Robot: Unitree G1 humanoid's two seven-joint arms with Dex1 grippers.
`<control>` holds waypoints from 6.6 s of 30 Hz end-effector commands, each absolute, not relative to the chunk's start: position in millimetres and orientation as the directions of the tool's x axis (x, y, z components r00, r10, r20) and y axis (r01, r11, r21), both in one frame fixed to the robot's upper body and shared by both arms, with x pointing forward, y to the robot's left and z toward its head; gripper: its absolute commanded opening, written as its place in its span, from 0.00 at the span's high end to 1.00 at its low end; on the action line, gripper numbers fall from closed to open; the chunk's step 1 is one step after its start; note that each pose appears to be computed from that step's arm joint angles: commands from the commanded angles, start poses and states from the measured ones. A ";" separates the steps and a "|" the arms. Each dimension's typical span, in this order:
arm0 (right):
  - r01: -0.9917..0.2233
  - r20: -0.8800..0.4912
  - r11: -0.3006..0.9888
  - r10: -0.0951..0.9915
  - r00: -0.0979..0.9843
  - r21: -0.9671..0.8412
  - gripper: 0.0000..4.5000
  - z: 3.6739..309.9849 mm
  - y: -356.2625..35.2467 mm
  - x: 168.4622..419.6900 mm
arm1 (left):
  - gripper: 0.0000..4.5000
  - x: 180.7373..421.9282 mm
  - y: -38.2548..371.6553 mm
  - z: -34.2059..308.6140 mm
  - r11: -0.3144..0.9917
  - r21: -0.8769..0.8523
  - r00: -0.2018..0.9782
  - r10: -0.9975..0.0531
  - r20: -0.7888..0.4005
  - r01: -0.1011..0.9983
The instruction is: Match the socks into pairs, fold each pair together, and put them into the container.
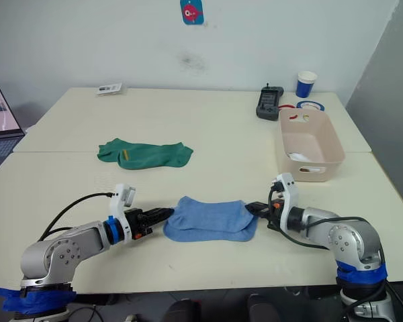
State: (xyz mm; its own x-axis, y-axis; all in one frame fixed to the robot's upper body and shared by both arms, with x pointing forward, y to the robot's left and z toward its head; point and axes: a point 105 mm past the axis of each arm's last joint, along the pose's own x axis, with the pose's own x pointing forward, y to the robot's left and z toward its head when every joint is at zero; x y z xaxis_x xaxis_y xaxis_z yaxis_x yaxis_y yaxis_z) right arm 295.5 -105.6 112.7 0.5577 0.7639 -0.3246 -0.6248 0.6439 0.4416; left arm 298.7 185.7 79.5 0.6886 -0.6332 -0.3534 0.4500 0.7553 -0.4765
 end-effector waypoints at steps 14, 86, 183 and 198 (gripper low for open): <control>-0.663 -0.258 0.619 0.783 0.566 0.422 1.00 144.3 -111.3 300.1 | 0.99 286.3 185.1 126.0 0.701 -0.454 0.709 -0.679 -0.190 0.550; -0.631 -0.295 0.545 0.835 0.464 0.552 1.00 126.3 -107.2 251.7 | 0.99 229.2 192.2 124.0 0.647 -0.494 0.632 -0.741 -0.228 0.581; -0.803 -0.289 0.595 0.776 0.560 0.042 0.00 129.7 -107.0 262.3 | 1.00 373.4 42.1 142.2 0.051 0.078 0.074 -0.945 -0.320 0.996; -0.798 -0.249 0.534 0.843 0.477 0.279 0.00 108.2 -61.7 281.6 | 1.00 358.9 57.8 207.1 0.185 -0.030 0.183 -0.982 -0.045 0.982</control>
